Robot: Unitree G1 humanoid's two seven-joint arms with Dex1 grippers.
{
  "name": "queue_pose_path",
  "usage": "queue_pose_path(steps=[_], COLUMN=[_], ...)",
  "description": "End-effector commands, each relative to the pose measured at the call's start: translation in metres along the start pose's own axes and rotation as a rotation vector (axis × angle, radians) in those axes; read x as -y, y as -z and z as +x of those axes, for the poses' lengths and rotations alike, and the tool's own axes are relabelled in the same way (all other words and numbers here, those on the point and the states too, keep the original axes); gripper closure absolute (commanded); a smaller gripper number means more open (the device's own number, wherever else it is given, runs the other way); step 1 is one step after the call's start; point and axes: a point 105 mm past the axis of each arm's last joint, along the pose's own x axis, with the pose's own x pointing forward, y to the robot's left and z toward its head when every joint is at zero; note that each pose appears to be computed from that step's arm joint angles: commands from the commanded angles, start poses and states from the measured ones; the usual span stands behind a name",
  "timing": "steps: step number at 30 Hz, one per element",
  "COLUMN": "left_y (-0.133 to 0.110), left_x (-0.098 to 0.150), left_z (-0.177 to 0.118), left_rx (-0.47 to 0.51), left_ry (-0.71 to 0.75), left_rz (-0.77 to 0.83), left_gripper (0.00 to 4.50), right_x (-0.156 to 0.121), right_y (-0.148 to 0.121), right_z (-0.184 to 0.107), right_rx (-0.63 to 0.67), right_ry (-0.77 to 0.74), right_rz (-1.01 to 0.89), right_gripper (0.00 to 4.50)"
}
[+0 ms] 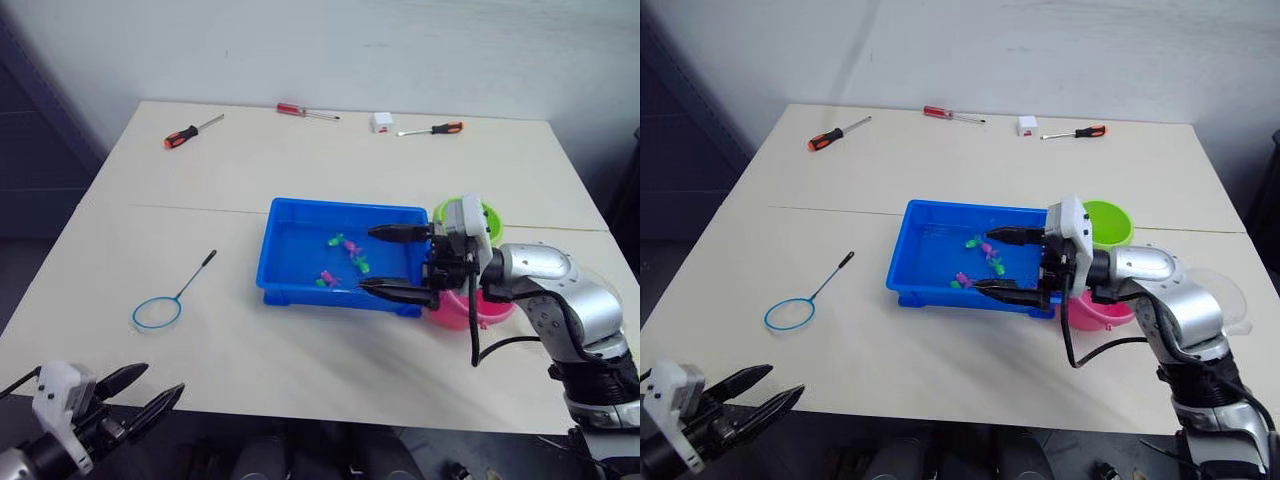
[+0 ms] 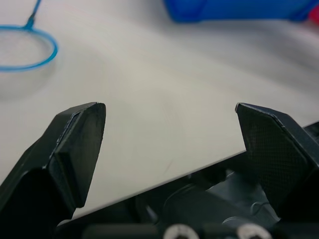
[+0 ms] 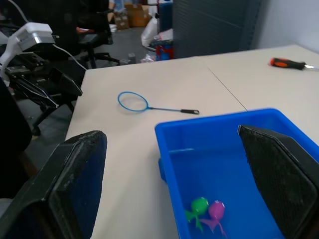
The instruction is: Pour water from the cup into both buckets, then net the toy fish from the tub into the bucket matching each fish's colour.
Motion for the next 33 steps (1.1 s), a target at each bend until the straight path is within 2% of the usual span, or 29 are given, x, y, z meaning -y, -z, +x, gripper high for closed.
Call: queue_pose_path(steps=[1, 4, 8, 12, 19, 21, 25, 32, 33], left_y=[-0.005, -0.022, -0.043, -0.073, -0.095, -0.098, -0.107, -0.108, -0.109], left_x=[-0.019, -0.044, -0.082, -0.100, -0.123, -0.127, -0.124, -0.110, -0.106], left_z=[-0.005, 0.010, 0.043, 0.071, 0.123, 0.143, 0.167, 0.186, 0.188], left_rx=[-0.029, -0.042, -0.123, -0.163, -0.292, -0.330, -0.336, -0.389, -0.373], left_ry=[-0.041, -0.012, -0.008, 0.056, 0.027, -0.006, -0.007, 0.059, 0.088], left_rz=[0.072, 0.096, 0.145, 0.175, 0.169, 0.191, 0.200, 0.247, 0.252], left_gripper=[0.00, 0.00, 0.00, 0.00, 0.00, 0.00, 0.00, 0.00, 0.00], right_x=[-0.002, -0.010, -0.018, -0.024, -0.031, -0.032, -0.036, -0.037, -0.037], right_y=[-0.002, 0.004, 0.008, 0.008, 0.012, 0.012, 0.014, 0.014, 0.014], right_z=[0.005, 0.008, 0.011, 0.011, 0.004, 0.002, 0.000, -0.004, -0.004], right_rx=[-0.007, -0.037, -0.051, -0.050, -0.063, -0.064, -0.067, -0.070, -0.070], right_ry=[-0.027, -0.059, -0.067, -0.028, 0.092, 0.137, 0.180, 0.245, 0.249], right_rz=[-0.069, -0.069, -0.071, -0.077, -0.079, -0.080, -0.075, -0.070, -0.070], right_gripper=[0.03, 0.03, 0.03, 0.03, 0.03, 0.03, 0.03, 0.03, 0.03])
